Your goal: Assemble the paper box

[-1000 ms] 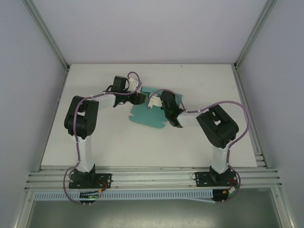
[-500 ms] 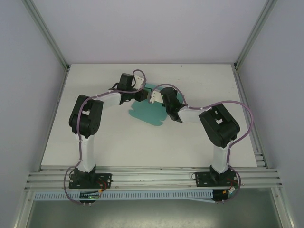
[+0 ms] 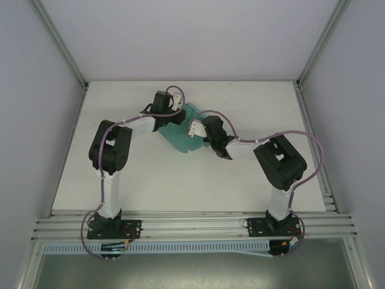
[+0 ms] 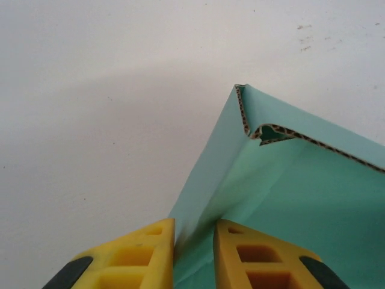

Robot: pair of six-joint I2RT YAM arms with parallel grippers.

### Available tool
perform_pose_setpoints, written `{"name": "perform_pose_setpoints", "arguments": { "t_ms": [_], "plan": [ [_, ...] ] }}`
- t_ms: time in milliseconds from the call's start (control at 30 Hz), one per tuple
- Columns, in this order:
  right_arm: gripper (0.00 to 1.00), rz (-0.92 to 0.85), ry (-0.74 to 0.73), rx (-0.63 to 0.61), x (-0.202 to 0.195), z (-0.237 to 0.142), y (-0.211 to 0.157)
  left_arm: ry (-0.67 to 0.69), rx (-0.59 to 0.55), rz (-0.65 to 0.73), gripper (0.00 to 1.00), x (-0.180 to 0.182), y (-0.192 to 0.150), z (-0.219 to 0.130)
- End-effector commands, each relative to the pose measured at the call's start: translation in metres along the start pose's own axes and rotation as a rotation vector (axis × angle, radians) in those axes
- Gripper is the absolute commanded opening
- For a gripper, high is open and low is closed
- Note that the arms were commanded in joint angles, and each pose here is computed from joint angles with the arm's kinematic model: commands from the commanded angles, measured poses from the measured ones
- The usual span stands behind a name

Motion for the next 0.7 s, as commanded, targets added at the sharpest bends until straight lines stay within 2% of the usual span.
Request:
{"name": "perform_pose_setpoints", "arguments": {
  "t_ms": [0, 100, 200, 300, 400, 467, 567, 633, 667],
  "plan": [
    [0.48, 0.082, 0.025, -0.079, 0.0, -0.017, 0.008, -0.029, -0.089, -0.005, 0.0, -0.011, 0.013, -0.01],
    [0.49, 0.177, -0.103, -0.094, -0.027, -0.032, 0.008, -0.036, -0.05, 0.044, 0.0, -0.011, 0.004, -0.015],
    [0.48, 0.234, -0.084, -0.127, -0.037, -0.041, 0.005, -0.052, 0.035, 0.097, 0.0, -0.011, -0.007, -0.013],
    [0.5, 0.28, -0.069, -0.14, -0.037, -0.04, 0.002, -0.051, 0.063, 0.123, 0.0, -0.009, -0.016, -0.013],
    [0.57, 0.306, -0.137, -0.126, -0.049, -0.034, -0.002, -0.071, 0.065, 0.132, 0.0, -0.013, -0.022, -0.019],
    [0.66, 0.323, -0.164, -0.116, -0.06, -0.033, -0.004, -0.037, 0.058, 0.129, 0.0, -0.011, -0.025, -0.024],
    [0.73, 0.453, -0.216, -0.054, -0.079, -0.034, -0.011, -0.041, 0.075, 0.106, 0.0, -0.012, -0.036, -0.034],
    [0.81, 0.519, -0.164, -0.076, -0.079, -0.039, -0.018, -0.056, 0.112, 0.088, 0.0, -0.013, -0.045, -0.041],
    [0.82, 0.49, -0.054, -0.134, -0.072, -0.043, -0.02, -0.043, 0.14, 0.073, 0.0, -0.013, -0.049, -0.044]
  ]
}}
Point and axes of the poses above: each hand's point on the last joint's axis, 136 mm out from that joint toward the fingers, its own z axis out along the fingers, its own x axis along the line the jaws close on, y = z × x, the point moved 9 cm from there along -z, back along the fingers, and after that the axes turned 9 degrees about -z, right-handed, at the moved point
